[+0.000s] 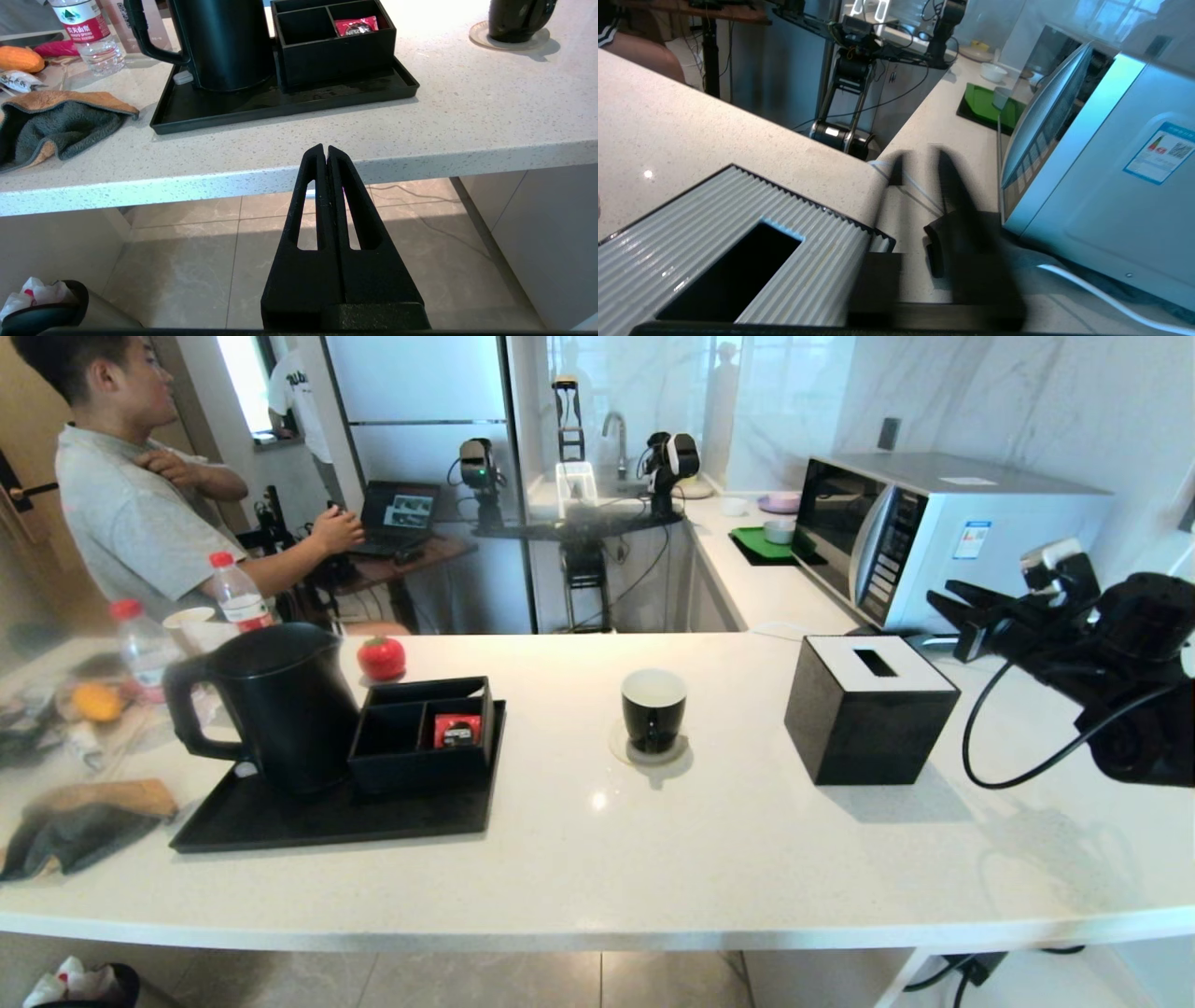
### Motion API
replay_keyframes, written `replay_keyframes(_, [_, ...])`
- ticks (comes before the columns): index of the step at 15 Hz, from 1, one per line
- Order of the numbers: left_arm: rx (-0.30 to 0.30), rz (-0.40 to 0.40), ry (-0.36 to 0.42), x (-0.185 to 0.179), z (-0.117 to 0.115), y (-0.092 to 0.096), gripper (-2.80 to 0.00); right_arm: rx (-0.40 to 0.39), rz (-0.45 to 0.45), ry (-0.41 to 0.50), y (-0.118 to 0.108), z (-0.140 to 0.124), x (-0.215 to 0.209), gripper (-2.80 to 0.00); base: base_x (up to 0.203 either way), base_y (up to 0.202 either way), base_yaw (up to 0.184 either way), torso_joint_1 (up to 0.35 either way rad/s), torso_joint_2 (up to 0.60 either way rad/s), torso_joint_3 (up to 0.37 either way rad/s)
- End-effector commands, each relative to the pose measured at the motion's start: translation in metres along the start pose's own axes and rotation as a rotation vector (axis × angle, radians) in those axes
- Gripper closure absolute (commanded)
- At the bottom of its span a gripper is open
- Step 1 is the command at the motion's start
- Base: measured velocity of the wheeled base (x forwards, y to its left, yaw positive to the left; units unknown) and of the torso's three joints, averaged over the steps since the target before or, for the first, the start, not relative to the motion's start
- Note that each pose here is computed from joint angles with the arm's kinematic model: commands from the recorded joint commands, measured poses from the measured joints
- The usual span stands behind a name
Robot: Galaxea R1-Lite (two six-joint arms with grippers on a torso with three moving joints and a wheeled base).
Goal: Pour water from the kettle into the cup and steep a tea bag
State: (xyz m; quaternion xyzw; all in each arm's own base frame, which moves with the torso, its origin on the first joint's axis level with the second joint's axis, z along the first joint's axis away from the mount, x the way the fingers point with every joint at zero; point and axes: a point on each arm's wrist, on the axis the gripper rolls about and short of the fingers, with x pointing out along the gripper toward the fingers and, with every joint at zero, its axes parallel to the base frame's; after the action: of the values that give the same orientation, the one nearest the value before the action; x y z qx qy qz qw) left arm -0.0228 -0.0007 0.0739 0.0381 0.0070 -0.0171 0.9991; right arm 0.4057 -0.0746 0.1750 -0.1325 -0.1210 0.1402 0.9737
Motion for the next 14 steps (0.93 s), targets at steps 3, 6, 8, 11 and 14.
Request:
replay_keyframes(3, [0.000,0.000,0.000,0.000,0.000,0.000,0.00,-0.041,-0.092,-0.053,-0.004,0.041,-0.019,0.00,0.000,0.000,0.000,0.000,0.00,0.000])
replay_keyframes(6, [0.000,0.000,0.000,0.000,0.000,0.000,0.00,-0.031,-0.178,-0.061,0.005,0.074,-0.052,0.00,0.000,0.000,0.000,0.000,0.00,0.000])
replay_keyframes(8, [0.000,0.000,0.000,0.000,0.000,0.000,0.00,-0.004,-0.194,-0.053,0.020,0.092,-0.085,0.00,0.000,0.000,0.000,0.000,0.00,0.000])
replay_keyframes(11, [0.000,0.000,0.000,0.000,0.000,0.000,0.00,0.041,-0.203,0.007,0.048,0.097,-0.140,0.00,0.000,0.000,0.000,0.000,0.00,0.000])
replay_keyframes(14, [0.000,0.000,0.000,0.000,0.000,0.000,0.00,0.065,-0.205,0.027,0.072,0.100,-0.181,0.00,0.000,0.000,0.000,0.000,0.00,0.000])
